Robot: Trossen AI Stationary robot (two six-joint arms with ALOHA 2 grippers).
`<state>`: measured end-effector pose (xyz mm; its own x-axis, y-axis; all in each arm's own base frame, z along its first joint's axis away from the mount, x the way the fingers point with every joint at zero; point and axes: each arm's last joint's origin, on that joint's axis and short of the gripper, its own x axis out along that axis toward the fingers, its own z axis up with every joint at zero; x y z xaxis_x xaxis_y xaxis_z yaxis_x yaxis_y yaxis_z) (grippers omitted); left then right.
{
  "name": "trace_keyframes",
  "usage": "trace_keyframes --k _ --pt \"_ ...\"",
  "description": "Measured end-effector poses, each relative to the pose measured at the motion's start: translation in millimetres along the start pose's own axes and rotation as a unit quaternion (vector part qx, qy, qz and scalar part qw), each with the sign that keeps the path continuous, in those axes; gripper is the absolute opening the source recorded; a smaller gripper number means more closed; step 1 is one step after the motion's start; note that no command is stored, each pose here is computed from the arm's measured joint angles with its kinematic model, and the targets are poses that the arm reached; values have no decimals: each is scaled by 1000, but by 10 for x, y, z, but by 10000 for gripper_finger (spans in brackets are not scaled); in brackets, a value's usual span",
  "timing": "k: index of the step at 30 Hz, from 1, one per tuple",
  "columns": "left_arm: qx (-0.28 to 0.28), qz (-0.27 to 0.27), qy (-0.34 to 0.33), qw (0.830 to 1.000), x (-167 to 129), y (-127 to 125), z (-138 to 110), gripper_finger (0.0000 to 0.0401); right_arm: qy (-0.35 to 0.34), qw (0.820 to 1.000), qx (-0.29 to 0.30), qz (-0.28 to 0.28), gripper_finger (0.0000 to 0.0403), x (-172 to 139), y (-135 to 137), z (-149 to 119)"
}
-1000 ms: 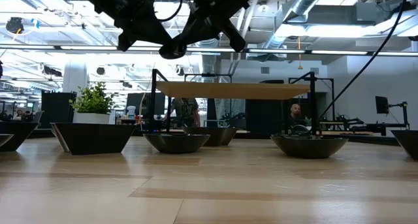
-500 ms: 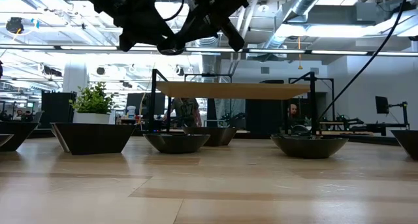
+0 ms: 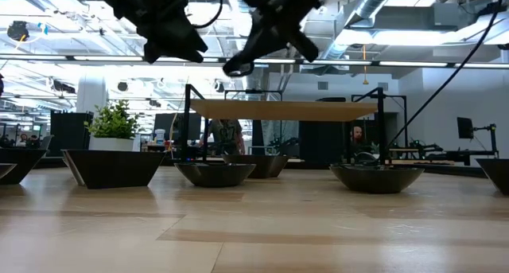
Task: Pick & Place Mini shaped plates
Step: Stack the black drop shaped plate on top of the black drop shaped plate on the shelf
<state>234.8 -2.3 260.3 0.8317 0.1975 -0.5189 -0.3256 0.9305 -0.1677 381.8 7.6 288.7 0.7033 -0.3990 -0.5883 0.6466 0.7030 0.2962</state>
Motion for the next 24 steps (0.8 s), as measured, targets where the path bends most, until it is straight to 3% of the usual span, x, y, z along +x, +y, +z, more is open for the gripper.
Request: trace_keyframes --k 10,18,24 --pt "-4 1 -7 1000 -33 20 20 142 60 998 3 -17 0 -541 -679 510" --pt "-5 -2 -15 1000 -33 14 36 140 70 996 -24 41 0 -914 -1349 923" --pt "-12 -11 -41 999 -36 -3 87 140 91 992 -18 82 0 -921 -1873 1104"
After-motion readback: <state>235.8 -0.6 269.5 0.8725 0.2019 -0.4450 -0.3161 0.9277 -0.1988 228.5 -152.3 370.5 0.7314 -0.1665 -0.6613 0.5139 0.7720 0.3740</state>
